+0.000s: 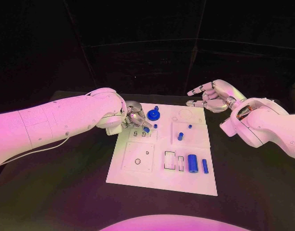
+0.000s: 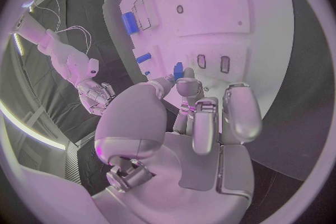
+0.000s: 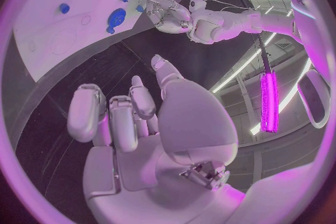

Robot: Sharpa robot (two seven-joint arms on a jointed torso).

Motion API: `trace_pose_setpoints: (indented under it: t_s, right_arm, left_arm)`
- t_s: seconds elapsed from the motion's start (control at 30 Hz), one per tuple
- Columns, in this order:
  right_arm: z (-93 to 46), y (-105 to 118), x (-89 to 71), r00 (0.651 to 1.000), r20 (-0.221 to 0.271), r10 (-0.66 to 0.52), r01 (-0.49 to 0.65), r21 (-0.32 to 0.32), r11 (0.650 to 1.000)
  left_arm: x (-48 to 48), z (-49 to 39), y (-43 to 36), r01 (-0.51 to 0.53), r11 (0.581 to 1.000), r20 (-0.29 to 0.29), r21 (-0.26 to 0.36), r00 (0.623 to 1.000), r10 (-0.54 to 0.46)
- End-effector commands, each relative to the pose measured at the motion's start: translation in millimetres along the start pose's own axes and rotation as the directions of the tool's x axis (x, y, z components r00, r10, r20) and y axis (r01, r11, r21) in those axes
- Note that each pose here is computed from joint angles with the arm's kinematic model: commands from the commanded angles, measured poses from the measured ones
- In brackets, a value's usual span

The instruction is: Assemble the parts on the task board

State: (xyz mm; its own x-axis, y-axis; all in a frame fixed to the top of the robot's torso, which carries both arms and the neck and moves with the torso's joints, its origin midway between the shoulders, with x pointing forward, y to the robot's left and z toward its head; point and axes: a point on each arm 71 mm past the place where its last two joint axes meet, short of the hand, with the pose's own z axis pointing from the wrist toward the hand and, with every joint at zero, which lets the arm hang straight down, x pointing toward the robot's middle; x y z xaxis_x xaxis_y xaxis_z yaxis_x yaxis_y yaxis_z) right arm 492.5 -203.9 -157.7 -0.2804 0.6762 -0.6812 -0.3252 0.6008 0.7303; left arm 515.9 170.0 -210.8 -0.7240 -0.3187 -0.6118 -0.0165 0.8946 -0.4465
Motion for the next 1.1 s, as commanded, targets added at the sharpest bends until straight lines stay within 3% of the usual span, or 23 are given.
trace_pose_setpoints:
  t_s: [0.03, 0.23, 0.53, 1.1]
  right_arm:
    - [0.5, 1, -0.5, 1.000, -0.004, 0.008, -0.008, -0.003, 1.000]
    - [0.5, 0, -1.0, 1.000, -0.003, 0.009, -0.009, -0.003, 1.000]
    - [0.5, 0, -1.5, 1.000, -0.001, 0.010, -0.010, -0.003, 1.000]
    - [0.7, -1, -1.6, 1.000, -0.001, 0.012, -0.012, -0.004, 1.000]
  left_arm:
    - [-2.6, -3.1, -0.9, 0.008, 0.999, 0.083, 0.040, 0.997, -0.011]
    - [-0.4, -6.9, 6.9, -0.011, 0.999, 0.163, 0.039, 0.987, 0.004]
    - [3.5, -8.0, 15.0, -0.034, 0.999, 0.228, 0.032, 0.973, 0.026]
    - [20.4, 1.6, 21.0, -0.041, 0.999, 0.194, -0.007, 0.980, 0.042]
